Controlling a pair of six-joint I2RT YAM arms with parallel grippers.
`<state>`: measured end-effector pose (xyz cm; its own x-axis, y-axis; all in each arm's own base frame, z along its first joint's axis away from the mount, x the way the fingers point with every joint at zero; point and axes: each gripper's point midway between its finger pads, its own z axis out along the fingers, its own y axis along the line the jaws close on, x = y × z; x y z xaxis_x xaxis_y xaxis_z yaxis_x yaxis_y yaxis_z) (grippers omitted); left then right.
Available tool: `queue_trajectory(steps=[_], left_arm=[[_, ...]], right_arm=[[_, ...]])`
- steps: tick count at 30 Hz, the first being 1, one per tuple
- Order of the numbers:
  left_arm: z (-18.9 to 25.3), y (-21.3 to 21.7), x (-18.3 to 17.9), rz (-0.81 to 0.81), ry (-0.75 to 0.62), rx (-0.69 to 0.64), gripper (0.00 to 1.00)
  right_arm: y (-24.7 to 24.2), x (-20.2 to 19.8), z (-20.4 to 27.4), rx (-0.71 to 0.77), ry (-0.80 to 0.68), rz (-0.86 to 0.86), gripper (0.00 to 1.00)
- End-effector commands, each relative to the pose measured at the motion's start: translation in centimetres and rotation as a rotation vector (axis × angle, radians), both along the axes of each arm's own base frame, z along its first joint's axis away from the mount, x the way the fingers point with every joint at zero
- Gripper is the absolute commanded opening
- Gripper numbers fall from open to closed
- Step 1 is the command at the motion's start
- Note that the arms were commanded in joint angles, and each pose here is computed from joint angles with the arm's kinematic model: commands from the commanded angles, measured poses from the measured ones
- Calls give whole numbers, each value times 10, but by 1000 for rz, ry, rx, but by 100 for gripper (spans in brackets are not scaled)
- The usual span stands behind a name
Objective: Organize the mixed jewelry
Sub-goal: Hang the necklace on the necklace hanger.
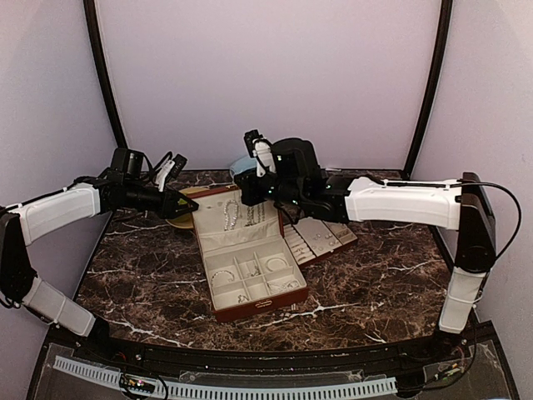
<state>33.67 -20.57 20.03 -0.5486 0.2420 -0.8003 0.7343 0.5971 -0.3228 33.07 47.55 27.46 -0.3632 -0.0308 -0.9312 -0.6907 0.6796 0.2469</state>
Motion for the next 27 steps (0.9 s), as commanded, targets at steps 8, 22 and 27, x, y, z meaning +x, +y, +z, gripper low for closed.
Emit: queue_trajectory(steps=[8, 22, 27], left_arm=[[20, -12, -10, -63, 6, -70, 6], [18, -10, -9, -57, 7, -58, 6], [18, -10, -9, -55, 6, -57, 6]], right_arm=[[20, 10, 61, 102, -107, 25, 0], [19, 11, 22, 52, -56, 17, 0], [12, 10, 9, 22, -43, 0, 0]])
